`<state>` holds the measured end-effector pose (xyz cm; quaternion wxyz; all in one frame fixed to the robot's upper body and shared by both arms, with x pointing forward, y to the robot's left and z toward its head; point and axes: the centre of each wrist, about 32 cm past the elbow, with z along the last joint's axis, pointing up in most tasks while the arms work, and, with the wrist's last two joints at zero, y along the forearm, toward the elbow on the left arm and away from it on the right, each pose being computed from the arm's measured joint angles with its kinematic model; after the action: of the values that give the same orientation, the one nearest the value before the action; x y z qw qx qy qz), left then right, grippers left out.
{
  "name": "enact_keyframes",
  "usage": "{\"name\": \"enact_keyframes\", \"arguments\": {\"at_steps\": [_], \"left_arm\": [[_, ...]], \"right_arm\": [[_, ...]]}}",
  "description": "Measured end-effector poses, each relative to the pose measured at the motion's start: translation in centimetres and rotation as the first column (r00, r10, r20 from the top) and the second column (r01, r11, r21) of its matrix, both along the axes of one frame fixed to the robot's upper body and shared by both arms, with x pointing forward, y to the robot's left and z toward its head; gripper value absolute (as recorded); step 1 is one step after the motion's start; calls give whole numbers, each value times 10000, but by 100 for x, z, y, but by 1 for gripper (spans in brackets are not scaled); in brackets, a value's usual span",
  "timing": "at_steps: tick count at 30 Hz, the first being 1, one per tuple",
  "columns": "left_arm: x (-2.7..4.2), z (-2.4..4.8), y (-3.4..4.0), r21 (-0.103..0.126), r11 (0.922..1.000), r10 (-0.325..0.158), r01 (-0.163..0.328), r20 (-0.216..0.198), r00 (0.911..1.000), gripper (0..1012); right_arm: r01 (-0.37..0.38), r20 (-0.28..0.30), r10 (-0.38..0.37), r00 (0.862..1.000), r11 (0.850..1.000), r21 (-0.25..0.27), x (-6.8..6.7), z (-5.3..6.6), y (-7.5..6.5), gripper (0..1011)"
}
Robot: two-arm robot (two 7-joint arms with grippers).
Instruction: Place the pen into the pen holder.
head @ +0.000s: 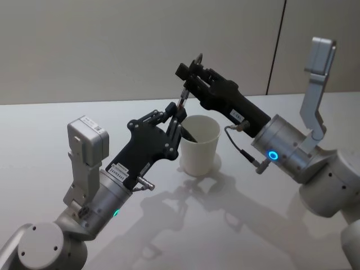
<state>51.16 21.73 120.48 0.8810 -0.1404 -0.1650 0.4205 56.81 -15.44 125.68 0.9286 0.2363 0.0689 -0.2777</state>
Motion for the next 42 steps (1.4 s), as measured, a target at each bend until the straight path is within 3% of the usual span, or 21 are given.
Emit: {"name": "enact_keyframes", "arguments": {"at_steps": [7, 8, 12, 35, 42], "left_arm": [[0, 0, 0, 0, 10000, -1, 1, 0, 10000, 170], [0, 0, 0, 0, 10000, 0, 0, 0, 10000, 170], [0, 0, 0, 3, 10000, 1, -1, -8, 10000, 170], [0, 1, 0, 1, 10000, -2, 2, 0, 10000, 170], [0, 2, 0, -4, 10000, -3, 3, 11, 10000, 372]], "right_arm": [[-85, -81, 85, 9999, 9999, -54, 11, 8, 22, 272], [-100, -94, 99, 9999, 9999, -69, 12, 13, 26, 204], [-116, -121, 115, 9999, 9999, -104, 11, 17, 33, 128], [-13, -42, 11, 10000, 9996, -288, -26, 55, 26, 128], [9, 7, -9, 10000, 9996, -280, -33, 58, 23, 126]]}}
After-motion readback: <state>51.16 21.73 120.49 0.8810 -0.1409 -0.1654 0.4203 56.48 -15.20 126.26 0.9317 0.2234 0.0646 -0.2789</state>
